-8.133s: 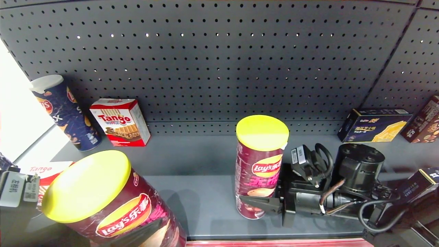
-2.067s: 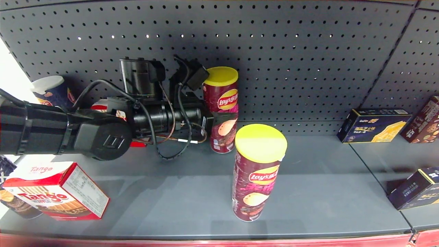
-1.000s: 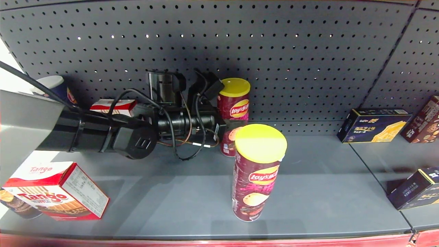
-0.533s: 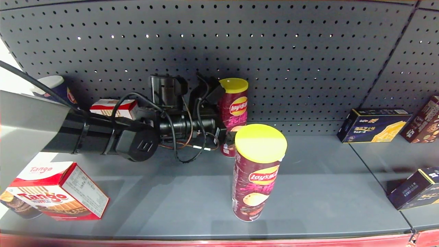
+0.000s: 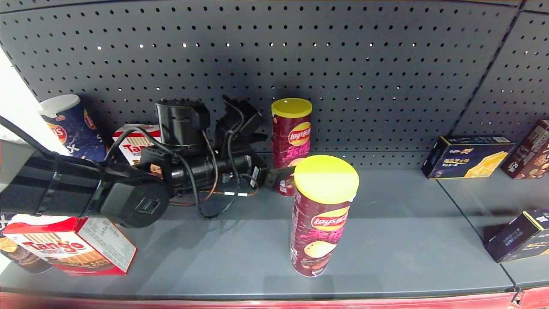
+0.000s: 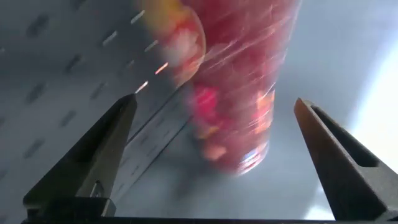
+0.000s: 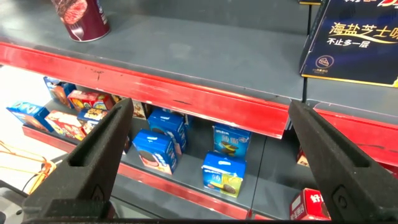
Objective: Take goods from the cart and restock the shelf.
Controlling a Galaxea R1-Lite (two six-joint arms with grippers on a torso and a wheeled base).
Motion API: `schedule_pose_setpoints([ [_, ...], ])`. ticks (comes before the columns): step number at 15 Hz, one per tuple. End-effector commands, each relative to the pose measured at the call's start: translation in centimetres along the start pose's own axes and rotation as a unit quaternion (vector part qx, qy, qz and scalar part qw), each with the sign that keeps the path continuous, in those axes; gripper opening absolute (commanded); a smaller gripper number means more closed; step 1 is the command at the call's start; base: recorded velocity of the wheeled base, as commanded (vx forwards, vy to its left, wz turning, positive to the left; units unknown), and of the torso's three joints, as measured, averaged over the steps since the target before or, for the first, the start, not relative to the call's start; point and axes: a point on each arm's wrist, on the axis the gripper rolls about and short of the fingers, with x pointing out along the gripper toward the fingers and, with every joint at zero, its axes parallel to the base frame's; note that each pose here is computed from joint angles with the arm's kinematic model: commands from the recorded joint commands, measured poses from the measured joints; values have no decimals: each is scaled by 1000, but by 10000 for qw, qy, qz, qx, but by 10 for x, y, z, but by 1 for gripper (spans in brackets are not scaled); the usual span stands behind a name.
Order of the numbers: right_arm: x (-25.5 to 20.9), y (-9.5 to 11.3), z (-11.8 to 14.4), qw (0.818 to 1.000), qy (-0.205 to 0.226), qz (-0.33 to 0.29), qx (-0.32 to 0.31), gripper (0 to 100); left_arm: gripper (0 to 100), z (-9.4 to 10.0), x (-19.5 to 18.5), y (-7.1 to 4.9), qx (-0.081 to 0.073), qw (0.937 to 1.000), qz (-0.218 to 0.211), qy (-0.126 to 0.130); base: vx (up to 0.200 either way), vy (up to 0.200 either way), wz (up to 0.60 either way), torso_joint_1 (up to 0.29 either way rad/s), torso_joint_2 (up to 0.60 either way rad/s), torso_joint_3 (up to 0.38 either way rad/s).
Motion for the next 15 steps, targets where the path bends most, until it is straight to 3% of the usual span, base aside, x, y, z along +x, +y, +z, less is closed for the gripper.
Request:
schedule_pose_setpoints([
  [1, 0, 0, 0, 10000, 4, -3, -4, 100, 100, 0, -10, -4, 59, 9992, 352, 163, 0, 0, 0, 0, 0, 0],
  [4, 0, 0, 0, 10000, 4, -3, -4, 100, 100, -3, -13, -6, 58, 9973, 663, 294, 0, 0, 0, 0, 0, 0],
  [8, 0, 0, 0, 10000, 4, 5, -4, 100, 100, -4, -13, -2, 90, 9945, 1012, 264, 0, 0, 0, 0, 0, 0],
  [15, 0, 0, 0, 10000, -3, 5, -4, 100, 100, -8, -17, 2, 46, 9920, 1210, 365, 0, 0, 0, 0, 0, 0],
])
